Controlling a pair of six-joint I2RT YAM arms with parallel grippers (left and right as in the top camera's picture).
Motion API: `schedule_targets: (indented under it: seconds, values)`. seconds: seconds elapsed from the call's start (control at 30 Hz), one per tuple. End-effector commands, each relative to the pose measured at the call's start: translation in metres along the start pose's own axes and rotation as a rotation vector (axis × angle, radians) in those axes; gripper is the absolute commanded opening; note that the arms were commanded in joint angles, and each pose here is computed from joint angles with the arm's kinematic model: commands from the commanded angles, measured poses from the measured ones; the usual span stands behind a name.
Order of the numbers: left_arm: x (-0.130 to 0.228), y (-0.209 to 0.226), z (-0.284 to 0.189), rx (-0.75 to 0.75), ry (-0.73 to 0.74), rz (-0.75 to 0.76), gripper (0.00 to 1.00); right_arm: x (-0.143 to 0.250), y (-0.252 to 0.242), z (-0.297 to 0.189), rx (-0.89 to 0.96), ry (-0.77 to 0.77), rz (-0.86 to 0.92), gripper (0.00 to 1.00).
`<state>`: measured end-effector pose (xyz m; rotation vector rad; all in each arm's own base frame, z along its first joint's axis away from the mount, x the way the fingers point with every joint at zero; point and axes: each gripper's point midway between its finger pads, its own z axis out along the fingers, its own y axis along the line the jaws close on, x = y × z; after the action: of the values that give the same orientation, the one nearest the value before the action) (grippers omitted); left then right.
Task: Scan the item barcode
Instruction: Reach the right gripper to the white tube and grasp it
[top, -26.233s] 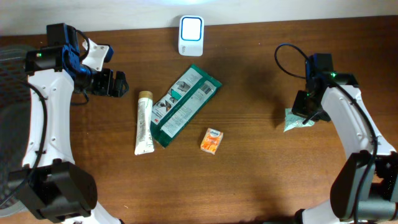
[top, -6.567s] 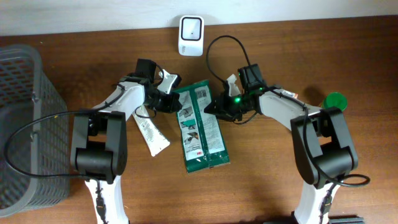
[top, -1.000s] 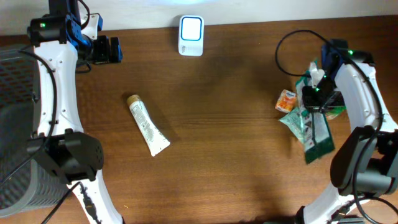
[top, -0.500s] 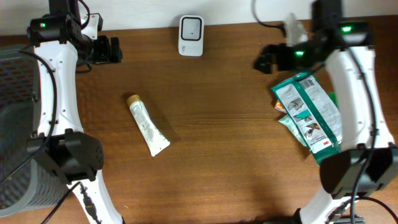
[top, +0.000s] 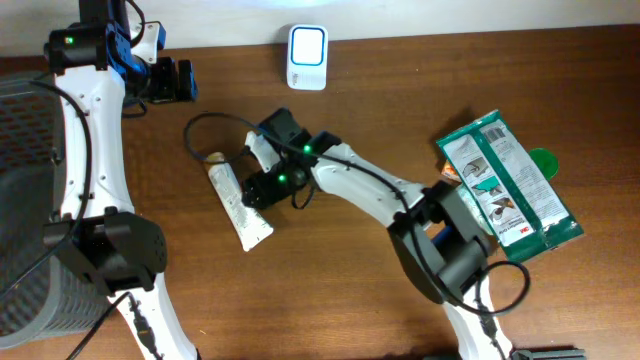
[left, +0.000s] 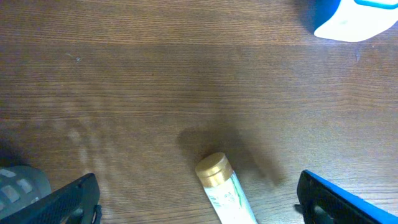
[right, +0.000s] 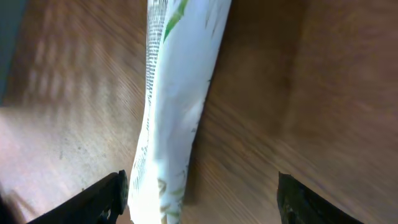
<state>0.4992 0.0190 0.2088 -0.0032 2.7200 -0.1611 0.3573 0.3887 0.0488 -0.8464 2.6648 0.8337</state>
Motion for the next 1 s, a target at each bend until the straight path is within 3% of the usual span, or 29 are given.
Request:
schedule_targets:
  seconds: [0.0,0.1,0.17,0.33,0.37,0.43,0.47,0.5,0.63,0.7,0.9,0.97]
  values:
    - [-0.005,-0.001,-0.015,-0.003,-0.035,0.008,0.99,0.011,0.008,0.021,-0.006,0.033,-0.012,0.73]
    - [-0.005,-0.001,-0.015,-0.003,-0.035,0.008,0.99,0.016,0.003,0.031,-0.004,0.048,0.0,0.72]
    - [-0.005,-0.001,-0.015,-0.003,-0.035,0.008,0.99,0.017,0.002,0.034,-0.004,0.049,0.001,0.63]
    - [-0.005,-0.001,-0.015,-0.003,-0.035,0.008,0.99,0.021,0.009,0.049,-0.014,0.049,-0.018,0.61]
    - [-0.005,-0.001,-0.015,-0.003,-0.035,0.008,0.99,0.023,0.01,0.052,-0.011,0.054,-0.023,0.55]
    - [-0.005,-0.001,-0.015,-0.003,-0.035,0.008,0.99,0.028,0.008,0.052,0.0,0.074,-0.013,0.31]
    - [-0.005,-0.001,-0.015,-0.003,-0.035,0.008,0.99,0.029,0.005,0.046,0.006,0.085,0.001,0.13]
    - [-0.005,-0.001,-0.015,-0.003,-0.035,0.008,0.99,0.025,0.0,0.034,0.014,0.079,0.019,0.04]
    - [-0.005,-0.001,-0.015,-0.003,-0.035,0.008,0.99,0.004,-0.039,-0.059,0.079,0.015,0.145,0.04]
    - [-0.005,-0.001,-0.015,-0.003,-0.035,0.008,0.99,0.018,-0.07,-0.091,0.112,0.049,0.254,0.04]
    - [-0.005,-0.001,-0.015,-0.003,-0.035,0.008,0.99,0.1,-0.093,-0.052,0.14,0.207,0.476,0.06]
    - [-0.005,-0.001,-0.015,-0.003,-0.035,0.008,0.99,0.098,-0.098,-0.053,0.138,0.194,0.444,0.53]
